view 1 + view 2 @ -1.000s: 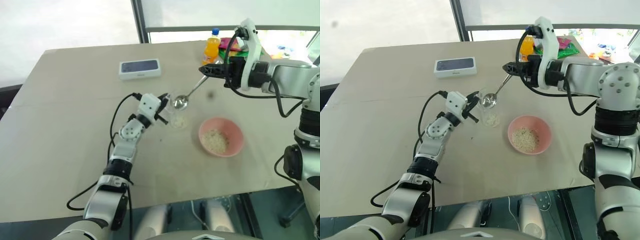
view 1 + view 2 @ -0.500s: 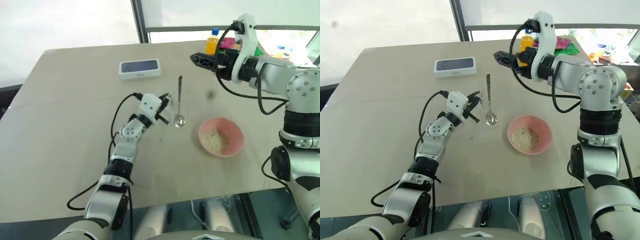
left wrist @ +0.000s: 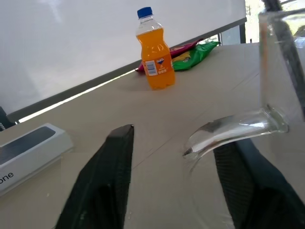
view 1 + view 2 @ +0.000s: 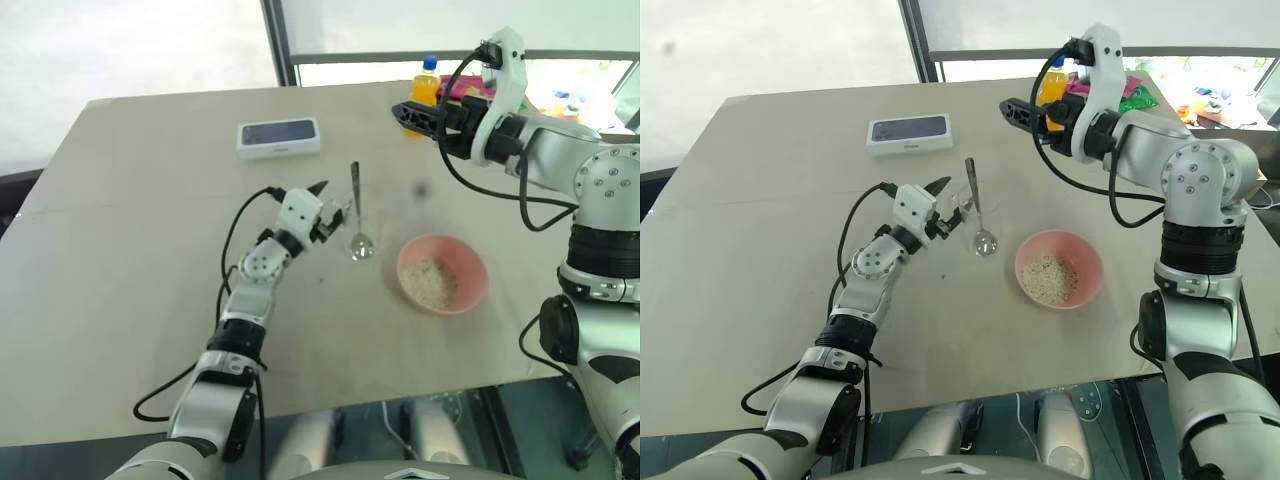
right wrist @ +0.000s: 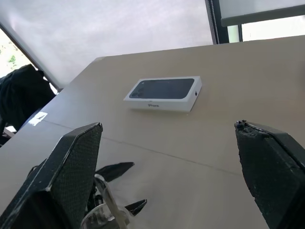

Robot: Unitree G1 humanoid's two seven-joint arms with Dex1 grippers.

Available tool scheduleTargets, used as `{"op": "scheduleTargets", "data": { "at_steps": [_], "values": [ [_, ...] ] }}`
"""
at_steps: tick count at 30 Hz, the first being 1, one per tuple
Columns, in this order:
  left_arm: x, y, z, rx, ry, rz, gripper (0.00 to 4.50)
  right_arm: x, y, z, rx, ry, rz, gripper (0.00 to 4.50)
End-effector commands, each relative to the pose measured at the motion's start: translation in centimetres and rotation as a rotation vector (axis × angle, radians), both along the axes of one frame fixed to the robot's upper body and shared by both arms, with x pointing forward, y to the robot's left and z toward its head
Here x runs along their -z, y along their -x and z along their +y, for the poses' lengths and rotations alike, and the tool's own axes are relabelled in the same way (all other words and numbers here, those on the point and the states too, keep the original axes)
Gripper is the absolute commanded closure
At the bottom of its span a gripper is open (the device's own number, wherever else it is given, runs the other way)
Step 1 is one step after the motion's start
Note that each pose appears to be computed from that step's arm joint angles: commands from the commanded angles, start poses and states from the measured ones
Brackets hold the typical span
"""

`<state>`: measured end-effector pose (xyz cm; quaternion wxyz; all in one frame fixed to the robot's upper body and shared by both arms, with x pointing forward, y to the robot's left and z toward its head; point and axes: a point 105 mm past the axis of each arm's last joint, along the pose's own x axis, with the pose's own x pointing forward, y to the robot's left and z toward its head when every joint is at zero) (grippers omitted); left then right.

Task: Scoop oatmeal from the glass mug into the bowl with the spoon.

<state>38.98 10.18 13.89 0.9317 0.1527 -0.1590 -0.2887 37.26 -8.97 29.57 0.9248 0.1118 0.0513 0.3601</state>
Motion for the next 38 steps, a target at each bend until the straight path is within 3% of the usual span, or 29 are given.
{"op": "scheduleTargets", "data": {
  "at_steps": [1,11,14,18,25,26,27,29,32,34,38],
  "values": [
    [-1.3,0.5,0.3,0.004,0.015,-0.06,1.47,-1.5,0.7,-0.8,0.007,-0.014,-0.067,0.0],
    [-2.1,3.3,2.0,0.028,-0.01,-0.08,1.47,-1.3,1.5,-2.9,0.038,-0.001,-0.14,0.0],
    [-2.6,5.0,3.2,0.02,0.031,-0.062,1.47,1.0,2.4,-5.4,0.079,0.049,-0.171,0.0],
    [-0.9,7.1,5.4,-0.028,0.066,0.079,1.47,5.8,3.6,-10.3,0.18,0.121,-0.15,0.0],
    [0.4,12.2,8.5,-0.07,0.062,0.206,1.47,12.0,9.3,-16.5,0.149,0.284,-0.091,0.0],
    [0.8,12.8,9.0,-0.089,0.07,0.232,0.92,13.2,10.1,-17.2,0.143,0.327,-0.058,0.0],
    [1.4,13.4,9.5,-0.107,0.072,0.257,0.79,14.4,10.9,-17.8,0.127,0.36,-0.031,0.0],
    [3.0,14.6,10.6,-0.141,0.043,0.322,0.03,16.0,12.0,-18.6,0.124,0.371,-0.016,0.0],
    [5.2,16.0,11.4,-0.176,0.004,0.406,0.03,17.3,12.7,-18.4,0.095,0.396,-0.046,0.0],
    [6.4,16.4,12.0,-0.221,-0.008,0.442,0.03,17.7,13.0,-17.8,0.067,0.336,-0.062,0.0],
    [6.7,16.6,12.5,-0.25,-0.049,0.426,0.03,18.3,13.2,-17.0,0.015,0.339,-0.077,0.0]
  ]
}}
